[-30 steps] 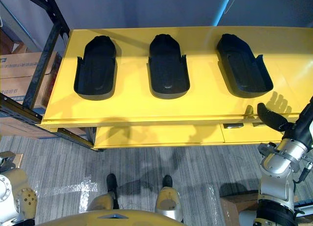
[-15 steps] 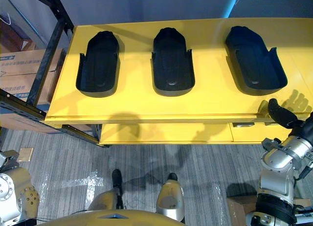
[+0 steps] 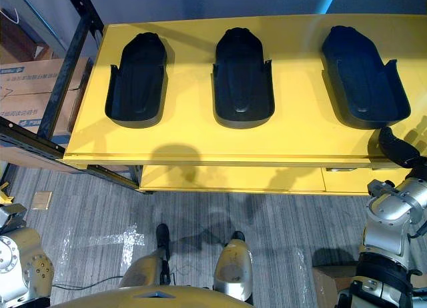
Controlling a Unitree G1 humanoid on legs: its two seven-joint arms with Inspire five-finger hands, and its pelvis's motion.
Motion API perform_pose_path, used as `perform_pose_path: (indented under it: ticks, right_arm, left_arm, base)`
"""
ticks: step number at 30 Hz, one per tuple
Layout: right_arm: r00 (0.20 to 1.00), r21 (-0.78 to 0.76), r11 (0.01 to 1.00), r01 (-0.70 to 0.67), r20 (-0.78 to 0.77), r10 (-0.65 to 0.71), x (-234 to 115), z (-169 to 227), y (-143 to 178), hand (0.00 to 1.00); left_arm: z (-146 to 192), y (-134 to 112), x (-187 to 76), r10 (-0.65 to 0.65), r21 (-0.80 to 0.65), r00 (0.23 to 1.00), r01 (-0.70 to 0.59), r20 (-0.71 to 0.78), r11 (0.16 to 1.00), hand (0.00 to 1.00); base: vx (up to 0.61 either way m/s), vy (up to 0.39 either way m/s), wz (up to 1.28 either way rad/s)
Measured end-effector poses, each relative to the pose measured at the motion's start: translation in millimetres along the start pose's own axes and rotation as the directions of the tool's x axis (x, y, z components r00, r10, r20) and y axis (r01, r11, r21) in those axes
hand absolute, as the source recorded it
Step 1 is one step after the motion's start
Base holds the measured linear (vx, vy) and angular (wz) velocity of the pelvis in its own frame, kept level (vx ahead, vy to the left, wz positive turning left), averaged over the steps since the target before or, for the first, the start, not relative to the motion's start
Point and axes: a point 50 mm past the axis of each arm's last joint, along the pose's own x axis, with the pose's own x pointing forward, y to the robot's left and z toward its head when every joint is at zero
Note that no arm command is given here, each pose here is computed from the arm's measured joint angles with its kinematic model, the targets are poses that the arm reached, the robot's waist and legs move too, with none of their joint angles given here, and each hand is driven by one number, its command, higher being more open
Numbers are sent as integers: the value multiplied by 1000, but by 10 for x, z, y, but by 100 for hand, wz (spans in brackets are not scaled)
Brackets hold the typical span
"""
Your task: Walk over and take three plastic housings, then place them on the shelf
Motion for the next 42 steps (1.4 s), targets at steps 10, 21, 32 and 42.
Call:
perform_pose_path:
  ticks: [10, 21, 32, 42]
  right_arm:
    - [1000, 11, 1000, -1, -2, 1, 7, 10, 7, 100]
    - [1000, 3, 1000, 1, 3, -1, 5, 10, -1, 100]
    - [916, -52, 920, 389, -89, -392, -585, -415, -860, 100]
    - [874, 105, 993, 51, -486, 7, -1417, -961, -514, 100]
  left_arm:
    - [0, 13, -6, -6, 7, 1000, 6, -3, 1000, 100]
    - [-3, 19, -17, -36, 32, 999, 36, -6, 999, 100]
    - [242, 640, -93, 115, 235, 986, -140, 117, 962, 100]
    - [-235, 1215, -244, 42, 193, 948, 21, -316, 981, 100]
  base:
    - [0, 0, 0]
    - [0, 0, 0]
    - [56, 1, 0]
    - [-6, 13, -18]
